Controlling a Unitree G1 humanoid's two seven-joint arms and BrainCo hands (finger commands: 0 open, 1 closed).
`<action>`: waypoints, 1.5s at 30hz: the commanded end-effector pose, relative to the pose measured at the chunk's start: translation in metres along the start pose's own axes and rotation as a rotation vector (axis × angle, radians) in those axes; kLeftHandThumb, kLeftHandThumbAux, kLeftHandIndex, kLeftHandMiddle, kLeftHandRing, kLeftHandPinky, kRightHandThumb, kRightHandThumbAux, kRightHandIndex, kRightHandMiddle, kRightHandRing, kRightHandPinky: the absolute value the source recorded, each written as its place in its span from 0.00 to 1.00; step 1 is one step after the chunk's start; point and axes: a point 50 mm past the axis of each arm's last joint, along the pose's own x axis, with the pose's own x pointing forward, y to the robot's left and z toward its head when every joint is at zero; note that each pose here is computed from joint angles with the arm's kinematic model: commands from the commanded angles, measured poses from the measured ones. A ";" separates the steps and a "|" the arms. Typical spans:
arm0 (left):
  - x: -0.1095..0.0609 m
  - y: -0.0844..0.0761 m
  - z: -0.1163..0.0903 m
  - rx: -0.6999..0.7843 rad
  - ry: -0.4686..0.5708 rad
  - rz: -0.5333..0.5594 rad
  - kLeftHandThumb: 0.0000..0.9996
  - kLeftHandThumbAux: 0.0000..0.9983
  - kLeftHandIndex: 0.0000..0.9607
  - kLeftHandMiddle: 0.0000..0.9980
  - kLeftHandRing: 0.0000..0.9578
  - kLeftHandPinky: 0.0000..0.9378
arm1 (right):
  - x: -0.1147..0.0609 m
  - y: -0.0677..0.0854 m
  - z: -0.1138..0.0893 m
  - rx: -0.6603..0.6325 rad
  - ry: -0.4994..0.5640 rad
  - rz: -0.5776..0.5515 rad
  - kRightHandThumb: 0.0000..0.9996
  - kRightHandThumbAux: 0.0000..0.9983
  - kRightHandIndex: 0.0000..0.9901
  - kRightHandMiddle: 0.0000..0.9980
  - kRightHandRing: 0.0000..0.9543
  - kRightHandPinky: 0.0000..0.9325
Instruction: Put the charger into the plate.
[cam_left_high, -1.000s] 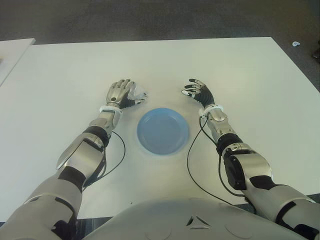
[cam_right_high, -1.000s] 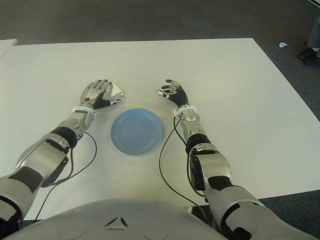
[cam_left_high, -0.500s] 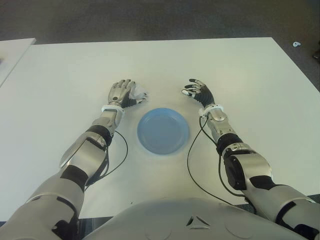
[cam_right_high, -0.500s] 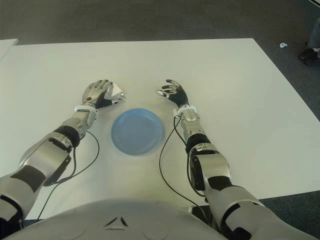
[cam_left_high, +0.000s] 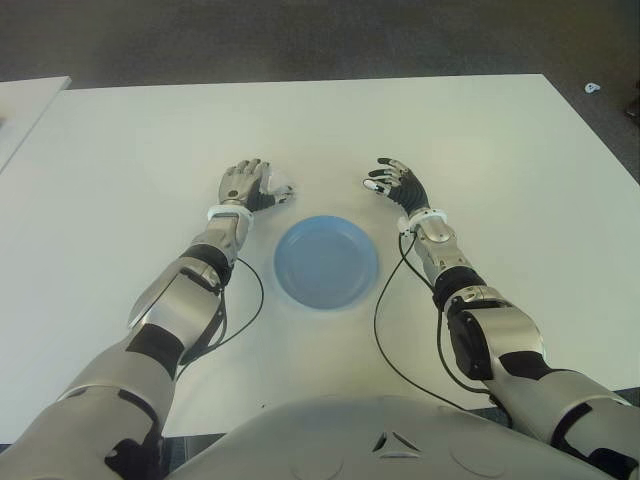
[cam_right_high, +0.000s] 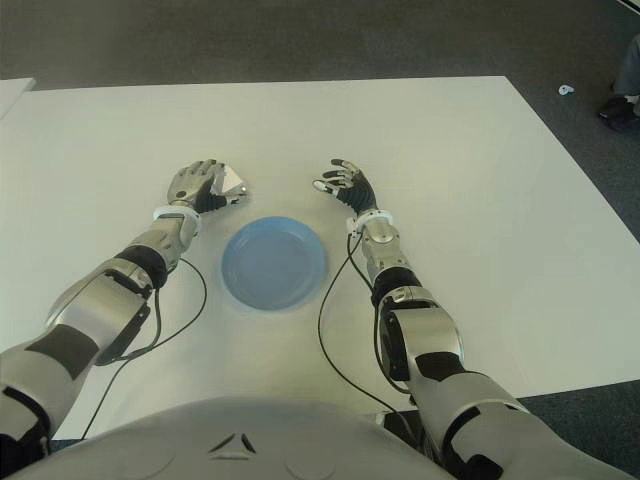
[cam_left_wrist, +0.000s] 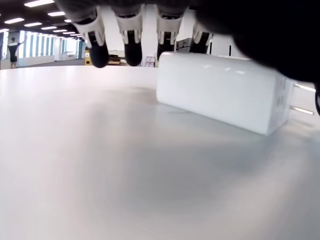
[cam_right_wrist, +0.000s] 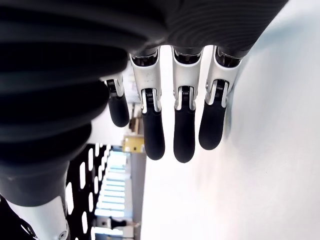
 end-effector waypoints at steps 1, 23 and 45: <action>0.001 -0.002 -0.001 -0.024 0.036 -0.038 0.22 0.23 0.00 0.00 0.00 0.00 | -0.007 0.001 -0.015 0.020 0.054 -0.001 0.34 0.73 0.18 0.36 0.37 0.38; 0.003 -0.002 -0.005 -0.060 0.121 -0.089 0.20 0.23 0.00 0.00 0.00 0.00 | -0.008 0.001 -0.016 0.020 0.046 0.005 0.35 0.73 0.19 0.35 0.37 0.37; -0.005 -0.015 -0.013 -0.022 0.140 -0.151 0.20 0.23 0.00 0.00 0.00 0.00 | -0.008 -0.001 -0.015 0.019 0.047 -0.001 0.34 0.75 0.19 0.35 0.37 0.37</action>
